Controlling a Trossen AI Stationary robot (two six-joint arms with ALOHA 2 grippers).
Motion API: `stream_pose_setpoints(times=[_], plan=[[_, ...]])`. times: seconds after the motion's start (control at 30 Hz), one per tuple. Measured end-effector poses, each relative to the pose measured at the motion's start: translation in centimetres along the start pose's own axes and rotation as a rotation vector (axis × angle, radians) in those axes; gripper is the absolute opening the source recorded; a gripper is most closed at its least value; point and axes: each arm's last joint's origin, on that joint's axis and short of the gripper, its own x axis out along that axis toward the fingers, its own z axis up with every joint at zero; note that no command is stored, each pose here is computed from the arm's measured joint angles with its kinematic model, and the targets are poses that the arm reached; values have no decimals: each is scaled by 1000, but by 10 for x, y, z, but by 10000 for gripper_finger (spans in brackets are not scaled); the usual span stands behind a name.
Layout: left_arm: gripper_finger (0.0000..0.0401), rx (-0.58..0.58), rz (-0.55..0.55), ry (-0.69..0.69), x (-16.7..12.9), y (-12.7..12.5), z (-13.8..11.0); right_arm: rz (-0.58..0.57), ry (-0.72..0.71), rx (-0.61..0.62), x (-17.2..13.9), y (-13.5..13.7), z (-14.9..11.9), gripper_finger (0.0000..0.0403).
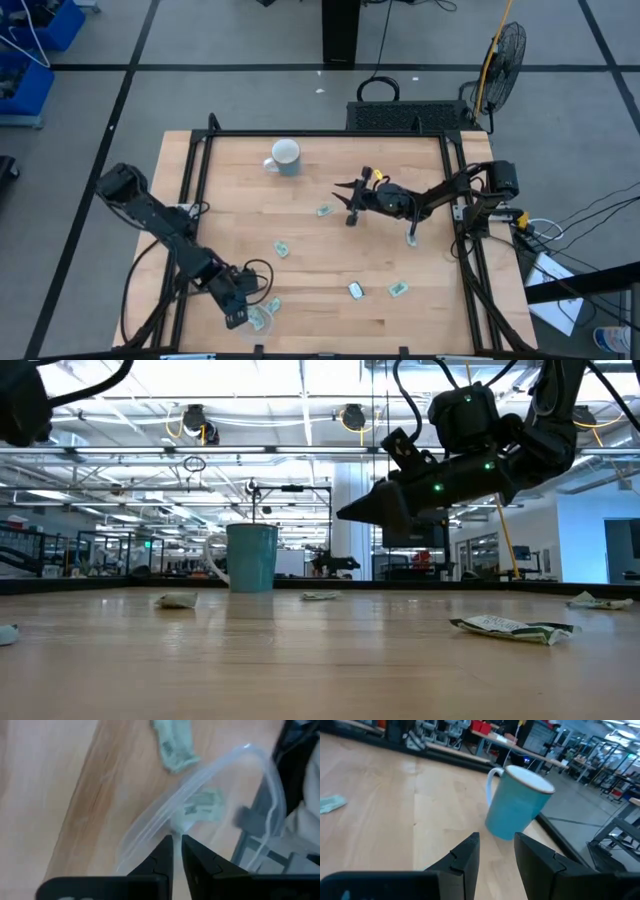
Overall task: Pick and place Stevia / Truvia into bins
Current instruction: Put the stevia packet into the transparent container
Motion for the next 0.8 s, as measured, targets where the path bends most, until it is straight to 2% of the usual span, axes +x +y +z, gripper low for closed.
stream_pose_setpoints(times=[0.17,0.37,0.43,0.53,0.63,0.73,0.8], plan=[[73,-38,-5,25,0,0,-1,-8,-25,8,1,-3,2,116],[80,-58,-50,1,-10,-1,5,131,-76,12,0,1,4,116],[80,-68,-97,-33,-19,-4,10,137,-77,43,0,1,4,116],[80,-44,-166,-112,-37,-5,19,142,-55,52,1,1,2,116],[80,33,-206,-247,-59,-4,31,169,29,34,3,4,-4,116],[81,150,-173,-413,-80,3,41,260,122,54,10,8,-4,116],[81,216,-110,-517,-90,9,49,312,169,69,15,10,0,116]])
